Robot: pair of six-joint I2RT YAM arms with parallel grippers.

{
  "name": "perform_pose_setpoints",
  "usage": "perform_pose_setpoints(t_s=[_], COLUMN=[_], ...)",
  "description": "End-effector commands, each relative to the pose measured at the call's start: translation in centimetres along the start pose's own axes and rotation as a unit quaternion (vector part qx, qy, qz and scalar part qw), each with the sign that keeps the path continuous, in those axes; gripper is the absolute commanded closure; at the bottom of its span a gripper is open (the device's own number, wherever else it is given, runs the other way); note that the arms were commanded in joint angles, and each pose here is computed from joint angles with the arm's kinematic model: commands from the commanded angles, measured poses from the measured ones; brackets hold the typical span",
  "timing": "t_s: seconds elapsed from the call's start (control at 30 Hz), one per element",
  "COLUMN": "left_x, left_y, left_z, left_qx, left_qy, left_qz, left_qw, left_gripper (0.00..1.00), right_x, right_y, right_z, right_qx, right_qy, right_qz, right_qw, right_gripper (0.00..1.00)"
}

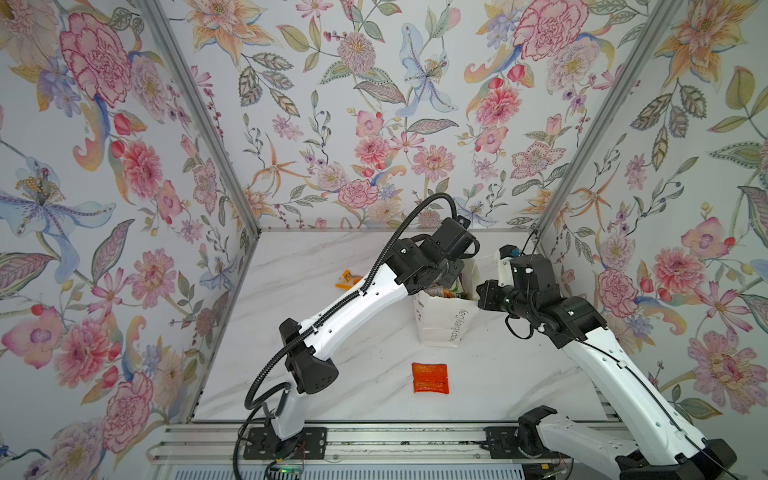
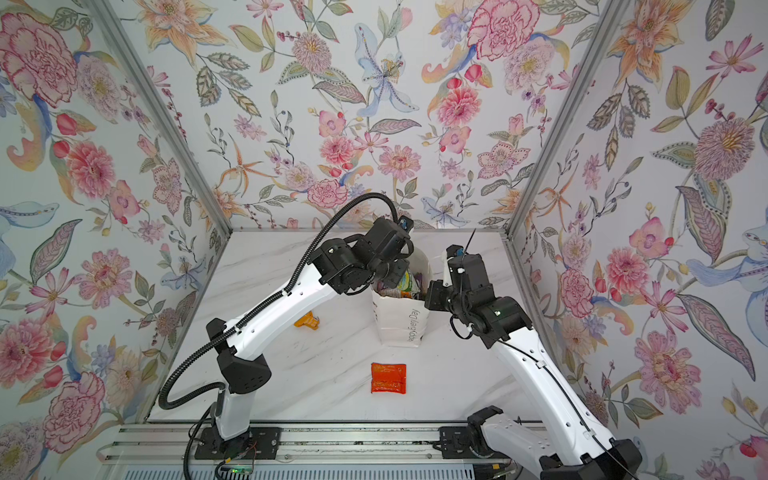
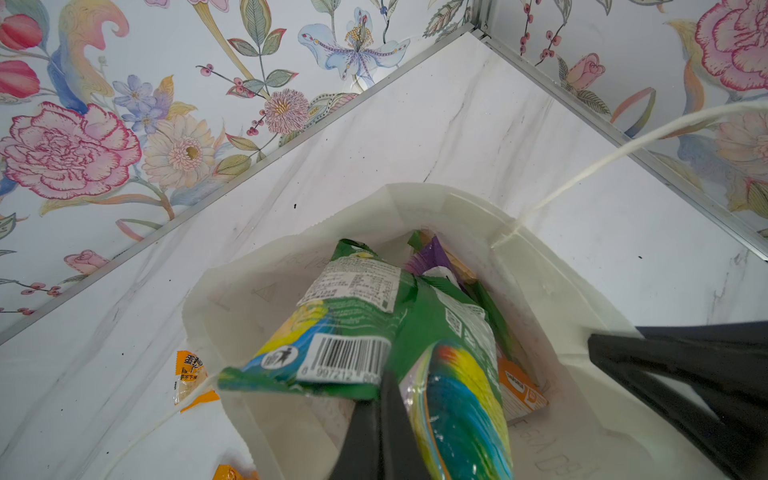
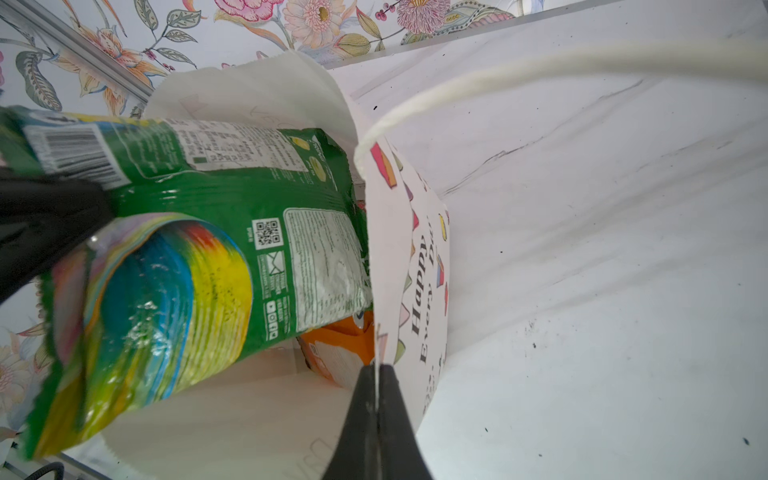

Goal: Place the snacks into the paper bag
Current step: 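Lower the green snack pack into the paper bag with the left gripper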

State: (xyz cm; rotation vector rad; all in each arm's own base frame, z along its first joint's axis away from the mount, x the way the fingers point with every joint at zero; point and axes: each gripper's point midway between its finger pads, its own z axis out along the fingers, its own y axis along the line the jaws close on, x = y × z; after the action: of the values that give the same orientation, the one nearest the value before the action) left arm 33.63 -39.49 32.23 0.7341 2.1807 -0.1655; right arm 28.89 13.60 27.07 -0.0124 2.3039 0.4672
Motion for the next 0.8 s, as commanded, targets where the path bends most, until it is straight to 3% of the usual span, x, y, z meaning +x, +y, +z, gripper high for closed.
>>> perform_pose_setpoints(t_s=[0.0, 0.13, 0.33, 0.57, 0.77], left_x=[0.5, 0.1, -1.6, -0.9, -2.5], left_y=[1.5, 3.0, 3.6, 4.4, 4.2], left_z=[0.7, 0.1, -2.4, -3.3, -5.5], left_qx=[-0.034, -0.069, -0.052, -0.067, -0.051], left_qy=[0.019, 0.01, -0.027, -0.017, -0.062], left_qz=[-0.004, -0.007, -0.027, -0.025, -0.038], left_qw=[0.999, 0.998, 0.998, 0.997, 0.996], left_gripper=[1.0, 1.0, 1.0, 1.0, 1.0], right_x=[-2.5, -2.3, -2.0, -2.0, -1.9], right_y=[1.2, 1.1, 0.9, 0.7, 0.8], right_z=[-1.2, -1.2, -1.0, -1.0, -0.7], right_qx=[-0.017, -0.015, -0.011, -0.009, -0.008], right_qy=[-0.045, -0.044, -0.041, -0.041, -0.037], right_qz=[0.002, 0.001, 0.001, 0.002, 0.003], right_qw=[0.999, 0.999, 0.999, 0.999, 0.999], right_gripper=[1.0, 1.0, 1.0, 1.0, 1.0])
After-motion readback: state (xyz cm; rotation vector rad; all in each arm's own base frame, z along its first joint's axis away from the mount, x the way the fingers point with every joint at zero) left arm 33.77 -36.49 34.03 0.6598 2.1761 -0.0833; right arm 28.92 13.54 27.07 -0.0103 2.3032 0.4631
